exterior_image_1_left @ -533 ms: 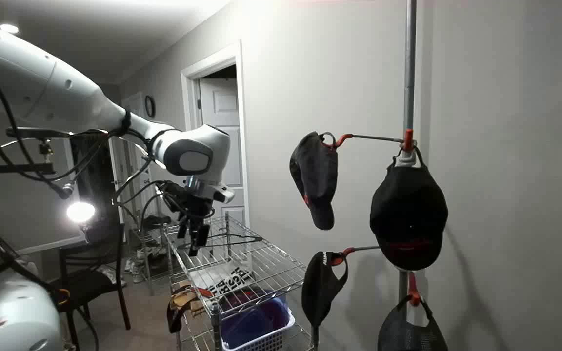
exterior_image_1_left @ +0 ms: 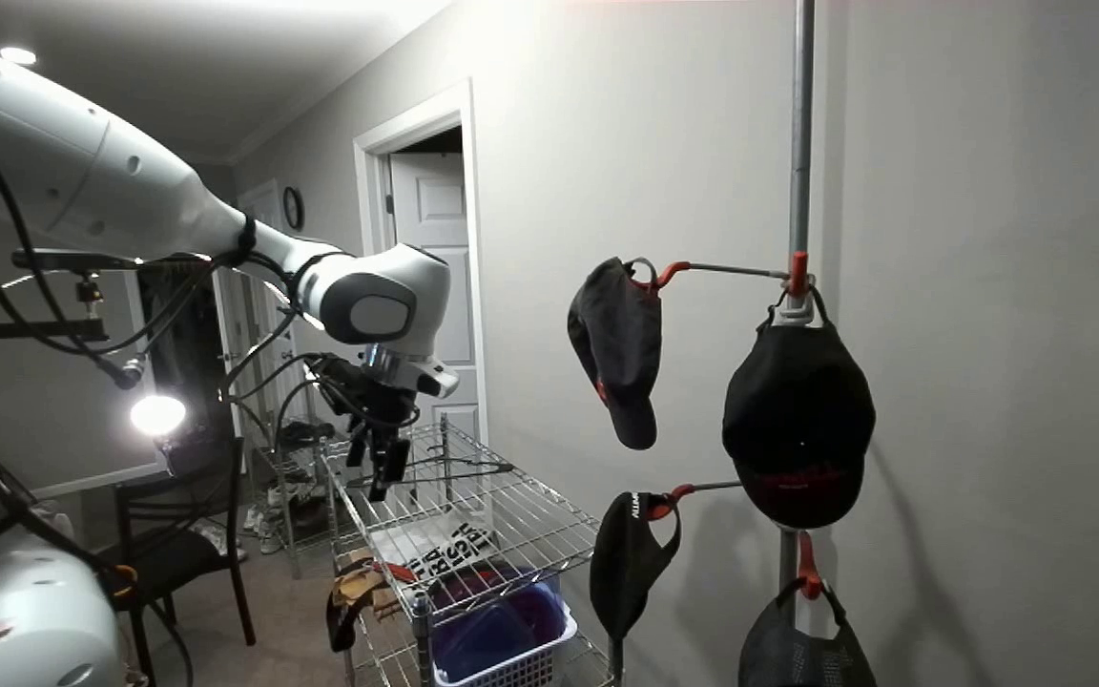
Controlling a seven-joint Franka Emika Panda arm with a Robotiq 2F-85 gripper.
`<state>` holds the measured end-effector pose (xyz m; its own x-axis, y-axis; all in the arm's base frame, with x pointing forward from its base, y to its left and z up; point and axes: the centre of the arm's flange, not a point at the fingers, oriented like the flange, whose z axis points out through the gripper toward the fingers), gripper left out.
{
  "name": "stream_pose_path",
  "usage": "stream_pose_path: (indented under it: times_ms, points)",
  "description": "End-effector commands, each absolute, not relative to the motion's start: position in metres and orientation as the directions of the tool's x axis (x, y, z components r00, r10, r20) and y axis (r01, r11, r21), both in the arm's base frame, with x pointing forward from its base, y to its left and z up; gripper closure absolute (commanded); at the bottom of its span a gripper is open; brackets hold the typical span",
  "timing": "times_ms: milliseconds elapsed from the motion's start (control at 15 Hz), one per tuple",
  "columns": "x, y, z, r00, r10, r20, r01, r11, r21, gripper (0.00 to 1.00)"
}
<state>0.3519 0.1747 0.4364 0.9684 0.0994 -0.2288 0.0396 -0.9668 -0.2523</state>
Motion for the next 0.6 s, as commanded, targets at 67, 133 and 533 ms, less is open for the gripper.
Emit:
stream_pose_path:
  times_ms: [67,133,533]
  points:
    - [0.352,0.175,0.436,0.968,0.099,-0.229,0.040,-0.967,-0.252,0.00]
    - [0.352,0.175,0.436,0.968,0.099,-0.229,0.040,-0.967,-0.252,0.00]
    - [0.411,0.135,0.449,0.992,-0.126,-0.031,-0.130,-0.957,-0.259,0.00]
